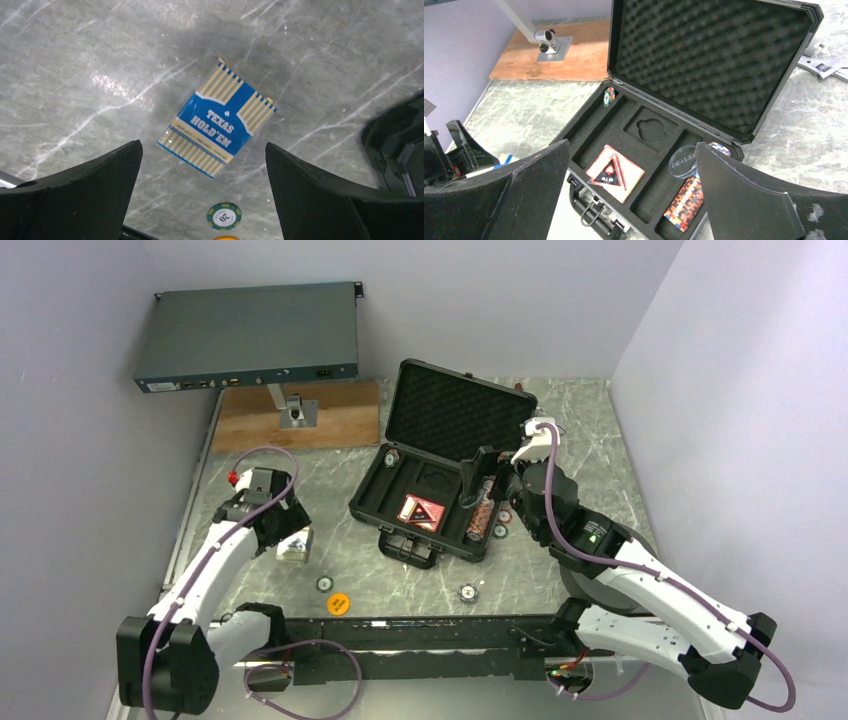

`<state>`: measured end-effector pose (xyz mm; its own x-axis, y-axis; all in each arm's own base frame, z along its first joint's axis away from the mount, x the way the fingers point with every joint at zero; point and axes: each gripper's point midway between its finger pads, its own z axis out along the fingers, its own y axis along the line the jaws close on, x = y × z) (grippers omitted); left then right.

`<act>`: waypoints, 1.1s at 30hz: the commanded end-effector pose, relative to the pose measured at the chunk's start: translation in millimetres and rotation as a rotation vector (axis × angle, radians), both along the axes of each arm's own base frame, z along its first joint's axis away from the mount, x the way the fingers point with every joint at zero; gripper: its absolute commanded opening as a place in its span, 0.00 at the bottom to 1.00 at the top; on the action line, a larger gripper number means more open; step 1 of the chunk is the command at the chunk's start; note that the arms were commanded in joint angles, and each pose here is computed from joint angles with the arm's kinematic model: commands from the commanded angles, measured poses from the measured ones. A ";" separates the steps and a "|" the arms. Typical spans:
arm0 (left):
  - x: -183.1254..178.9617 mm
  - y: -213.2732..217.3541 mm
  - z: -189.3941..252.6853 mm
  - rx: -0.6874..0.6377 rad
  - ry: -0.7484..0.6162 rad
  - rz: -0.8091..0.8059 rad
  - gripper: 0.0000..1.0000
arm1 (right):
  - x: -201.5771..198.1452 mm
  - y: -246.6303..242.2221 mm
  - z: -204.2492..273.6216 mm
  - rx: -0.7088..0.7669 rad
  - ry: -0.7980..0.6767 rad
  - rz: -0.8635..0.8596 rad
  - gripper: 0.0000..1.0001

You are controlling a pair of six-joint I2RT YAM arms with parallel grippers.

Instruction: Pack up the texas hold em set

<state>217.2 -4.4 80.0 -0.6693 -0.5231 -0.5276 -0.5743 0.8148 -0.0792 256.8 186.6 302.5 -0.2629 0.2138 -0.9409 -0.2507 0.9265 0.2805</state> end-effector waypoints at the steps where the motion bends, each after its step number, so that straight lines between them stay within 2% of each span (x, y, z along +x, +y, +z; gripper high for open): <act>1: 26.0 2.3 -6.1 -0.073 -0.044 -0.029 1.00 | -3.2 -3.1 5.8 0.026 -0.010 -0.001 0.99; 8: 42.1 4.1 -30.7 -0.222 -0.062 -0.013 0.99 | -3.5 -6.5 2.5 0.018 -0.013 -0.010 1.00; 21: 36.7 -41.8 -33.1 -0.442 -0.139 -0.062 0.94 | -0.3 -7.2 0.6 -0.006 -0.021 -0.019 1.00; 26: 36.4 -67.7 -24.1 -0.411 -0.136 -0.132 0.94 | 0.8 -6.8 -3.0 -0.013 -0.016 -0.023 1.00; 30: 36.3 -63.6 -29.3 -0.311 -0.057 -0.146 0.94 | -0.5 -7.3 -2.6 -0.014 -0.011 -0.020 1.00; 33: 34.3 -56.1 -35.3 -0.241 0.003 -0.140 0.90 | -1.6 -10.2 -3.1 -0.016 -0.012 -0.026 1.00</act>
